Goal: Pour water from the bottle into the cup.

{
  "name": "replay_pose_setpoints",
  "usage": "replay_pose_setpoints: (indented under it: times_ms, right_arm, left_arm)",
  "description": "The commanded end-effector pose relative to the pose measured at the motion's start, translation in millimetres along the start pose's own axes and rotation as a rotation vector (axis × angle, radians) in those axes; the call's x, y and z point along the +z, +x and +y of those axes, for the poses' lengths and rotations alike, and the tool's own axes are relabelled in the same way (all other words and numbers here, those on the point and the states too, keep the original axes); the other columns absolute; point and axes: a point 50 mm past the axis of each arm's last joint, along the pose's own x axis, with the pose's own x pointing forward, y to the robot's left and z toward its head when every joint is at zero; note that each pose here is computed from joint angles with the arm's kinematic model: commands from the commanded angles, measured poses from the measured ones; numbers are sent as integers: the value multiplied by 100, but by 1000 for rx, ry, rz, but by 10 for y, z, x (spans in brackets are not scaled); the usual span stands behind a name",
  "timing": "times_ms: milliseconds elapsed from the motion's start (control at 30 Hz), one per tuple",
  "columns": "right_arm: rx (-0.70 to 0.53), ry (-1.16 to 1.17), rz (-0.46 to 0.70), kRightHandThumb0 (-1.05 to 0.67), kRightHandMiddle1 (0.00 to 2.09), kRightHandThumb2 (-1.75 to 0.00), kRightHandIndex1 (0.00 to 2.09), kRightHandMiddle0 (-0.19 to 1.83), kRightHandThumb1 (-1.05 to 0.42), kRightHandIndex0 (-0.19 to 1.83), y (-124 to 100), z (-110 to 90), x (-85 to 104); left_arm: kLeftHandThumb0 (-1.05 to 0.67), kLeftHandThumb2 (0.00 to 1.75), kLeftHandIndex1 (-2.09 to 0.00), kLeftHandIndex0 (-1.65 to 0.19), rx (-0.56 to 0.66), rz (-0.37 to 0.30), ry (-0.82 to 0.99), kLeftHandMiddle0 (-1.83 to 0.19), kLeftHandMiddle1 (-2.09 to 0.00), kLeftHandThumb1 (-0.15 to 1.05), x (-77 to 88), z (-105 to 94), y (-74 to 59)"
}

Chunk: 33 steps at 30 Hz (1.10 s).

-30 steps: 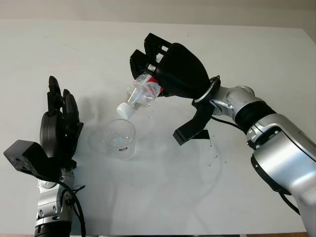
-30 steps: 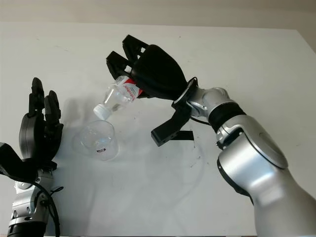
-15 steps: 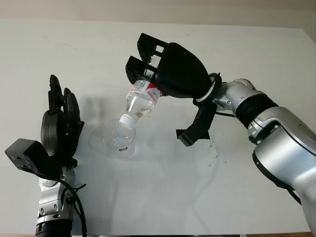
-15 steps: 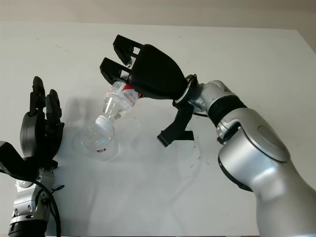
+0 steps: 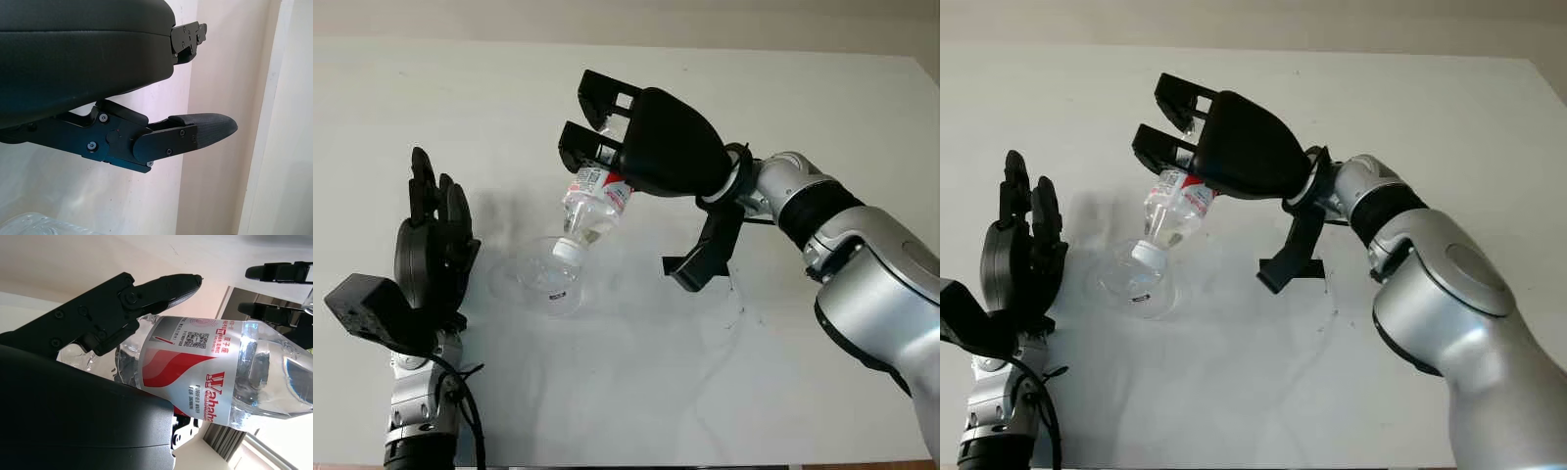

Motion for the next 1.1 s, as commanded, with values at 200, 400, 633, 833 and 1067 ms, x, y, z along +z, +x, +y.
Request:
replay_pose_setpoints:
  times_ms: [200,400,633,833,1067]
  right_arm:
    - [-71,99,151,-51,209,-39,209,83,-105,118,26,-28,-32]
    - [-113,371,482,-43,209,-43,209,86,-105,119,-63,41,-22]
    - [-145,716,810,-41,209,-52,209,97,-105,125,-250,160,-15]
    - [-243,984,1039,-40,209,-52,209,95,-105,130,-463,236,-1]
    - [-329,1348,1180,-40,209,-56,209,82,-105,122,-702,197,115]
  left_arm:
    - [-72,57,0,19,8,-3,6,19,-4,105,0,12,-15]
    - [-72,57,0,19,9,-4,4,19,-5,105,-2,32,-18]
    - [-72,56,0,19,9,0,7,19,-5,105,-10,62,-17]
    - [-72,56,0,19,6,3,-5,19,-5,105,-23,50,-17]
    - [-72,55,-2,18,3,9,-6,17,-6,105,-30,42,-27]
